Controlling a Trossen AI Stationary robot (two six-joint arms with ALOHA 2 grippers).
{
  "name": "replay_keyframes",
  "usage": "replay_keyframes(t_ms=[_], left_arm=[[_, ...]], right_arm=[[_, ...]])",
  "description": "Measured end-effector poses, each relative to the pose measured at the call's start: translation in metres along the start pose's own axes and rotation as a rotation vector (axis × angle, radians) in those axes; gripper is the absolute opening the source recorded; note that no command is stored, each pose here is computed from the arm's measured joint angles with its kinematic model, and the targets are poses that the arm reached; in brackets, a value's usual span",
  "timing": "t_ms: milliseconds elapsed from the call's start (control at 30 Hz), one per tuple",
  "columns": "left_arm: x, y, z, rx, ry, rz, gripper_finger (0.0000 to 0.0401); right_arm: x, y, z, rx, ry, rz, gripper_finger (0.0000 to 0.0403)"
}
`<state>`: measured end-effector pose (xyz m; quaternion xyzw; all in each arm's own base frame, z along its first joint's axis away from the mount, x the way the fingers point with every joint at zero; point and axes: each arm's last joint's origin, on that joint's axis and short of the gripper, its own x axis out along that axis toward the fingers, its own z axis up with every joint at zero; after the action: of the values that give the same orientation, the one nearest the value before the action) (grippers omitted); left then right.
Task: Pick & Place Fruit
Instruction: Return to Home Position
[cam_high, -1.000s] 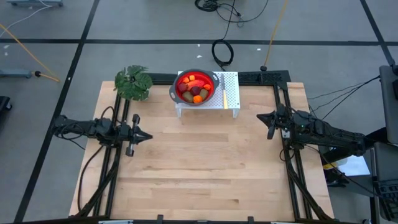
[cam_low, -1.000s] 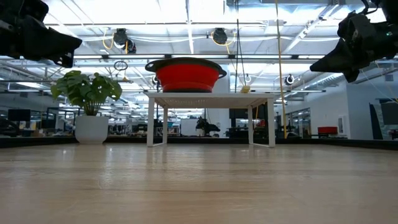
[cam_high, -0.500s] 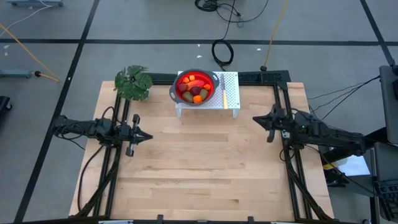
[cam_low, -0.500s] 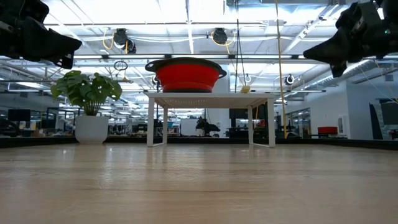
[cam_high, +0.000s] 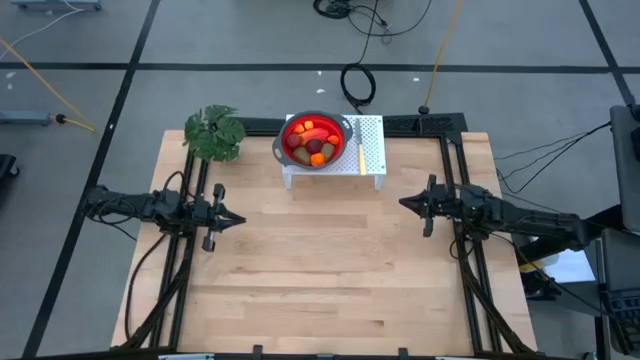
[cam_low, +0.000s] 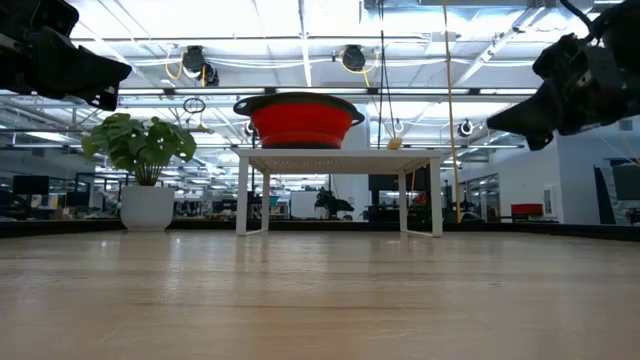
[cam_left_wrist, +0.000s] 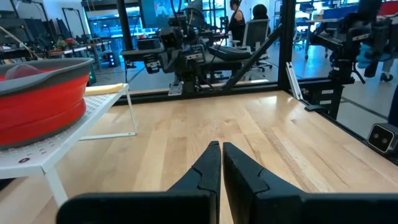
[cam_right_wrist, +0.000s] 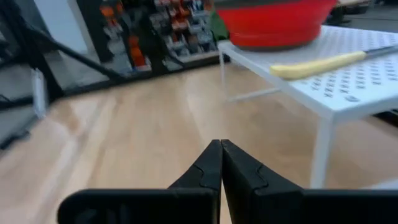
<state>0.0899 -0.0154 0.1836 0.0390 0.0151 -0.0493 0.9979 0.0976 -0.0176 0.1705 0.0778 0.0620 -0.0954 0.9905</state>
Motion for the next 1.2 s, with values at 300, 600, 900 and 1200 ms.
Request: replay_keyframes(t_ms=[300,600,900,1200], left_arm=[[0.000,0.000,0.000,0.000,-0.001,0.000,0.0019],[0.000,0.000,0.000,0.000,-0.001,0.000,0.0019],[0.000,0.000,0.000,0.000,-0.001,0.000,0.0019],[0.000,0.000,0.000,0.000,0.000,0.000,0.0019]], right_arm=[[0.003,-0.001,-0.010,0.101,0.013,0.029,0.0000],[0.003,-0.001,-0.011,0.098,0.017,0.028,0.0000],[0.004,0.001,-0.003,0.096,-0.085,0.052,0.0000],[0.003,0.001,0.002,0.095,-0.132,0.062,0.0000]])
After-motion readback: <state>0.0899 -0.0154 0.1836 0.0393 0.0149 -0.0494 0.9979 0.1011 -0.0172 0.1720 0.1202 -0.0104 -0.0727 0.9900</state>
